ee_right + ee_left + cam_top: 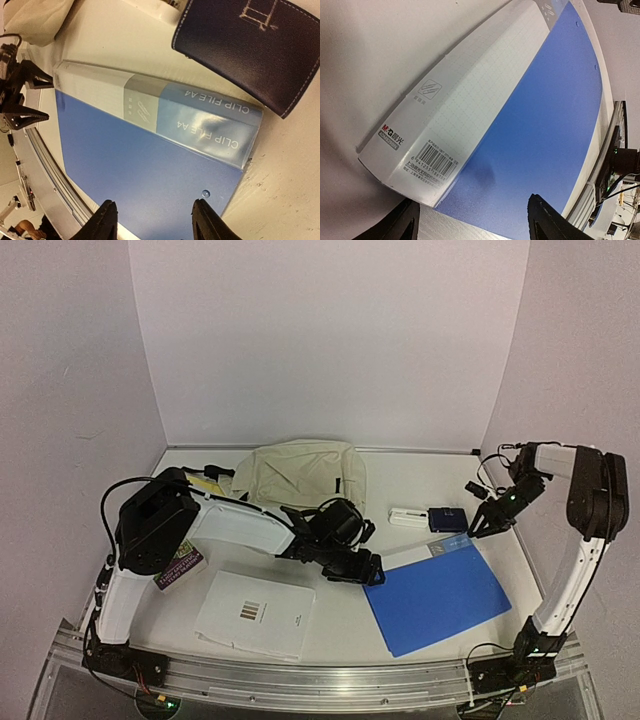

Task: Pack the student bag
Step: Pick up the files from the center of the board.

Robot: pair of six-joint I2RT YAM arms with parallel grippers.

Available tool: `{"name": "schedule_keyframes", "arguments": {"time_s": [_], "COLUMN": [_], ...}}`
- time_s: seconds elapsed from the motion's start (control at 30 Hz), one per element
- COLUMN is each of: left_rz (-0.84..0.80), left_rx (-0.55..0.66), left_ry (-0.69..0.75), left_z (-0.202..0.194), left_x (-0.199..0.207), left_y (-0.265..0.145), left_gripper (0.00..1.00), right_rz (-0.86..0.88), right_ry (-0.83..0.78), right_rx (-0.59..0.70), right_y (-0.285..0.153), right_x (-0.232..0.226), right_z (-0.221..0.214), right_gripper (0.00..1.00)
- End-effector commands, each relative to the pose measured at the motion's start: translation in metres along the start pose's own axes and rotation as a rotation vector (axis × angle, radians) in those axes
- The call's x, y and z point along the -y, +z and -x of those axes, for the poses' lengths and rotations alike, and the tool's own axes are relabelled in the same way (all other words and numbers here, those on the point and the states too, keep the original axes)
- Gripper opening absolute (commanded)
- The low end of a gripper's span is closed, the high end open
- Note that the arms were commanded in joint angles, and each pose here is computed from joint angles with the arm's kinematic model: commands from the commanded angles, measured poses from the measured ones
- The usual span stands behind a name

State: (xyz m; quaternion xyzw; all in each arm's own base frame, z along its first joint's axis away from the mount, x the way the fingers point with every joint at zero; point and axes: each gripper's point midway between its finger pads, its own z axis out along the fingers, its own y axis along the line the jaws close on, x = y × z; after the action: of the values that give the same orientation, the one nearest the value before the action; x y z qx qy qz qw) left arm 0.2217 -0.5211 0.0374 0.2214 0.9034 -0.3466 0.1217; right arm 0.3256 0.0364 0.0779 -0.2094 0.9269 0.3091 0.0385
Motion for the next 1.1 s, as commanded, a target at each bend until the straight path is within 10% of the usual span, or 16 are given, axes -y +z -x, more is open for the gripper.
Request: {"name": "schedule_keyframes", "arguments": {"time_s": [0.0,0.43,1.07], "left_rz": [0.024,0.016,-0.013], "left_rx": [0.014,-0.002,0.001], "left_ry": [-0.026,-0.04,-0.027], "left_z": [0.006,0.0,0.006], "left_x": [-0.01,-0.017,-0.011], "left_y": [-0.001,0.004,0.01], "left_gripper": [0.74,0.73,0.72], "right_rz": [-0.175,-0.096,0.252], "right_ry": [0.046,0.106,0.02], "right_rx": [-0.016,-0.092,0.02], "right_y": [-0.006,0.044,-0.014], "right_x": [0.032,0.06,-0.064], "right_z": [0.003,-0.012,0.01], "right_gripper": [0.53,0.53,0.22]}}
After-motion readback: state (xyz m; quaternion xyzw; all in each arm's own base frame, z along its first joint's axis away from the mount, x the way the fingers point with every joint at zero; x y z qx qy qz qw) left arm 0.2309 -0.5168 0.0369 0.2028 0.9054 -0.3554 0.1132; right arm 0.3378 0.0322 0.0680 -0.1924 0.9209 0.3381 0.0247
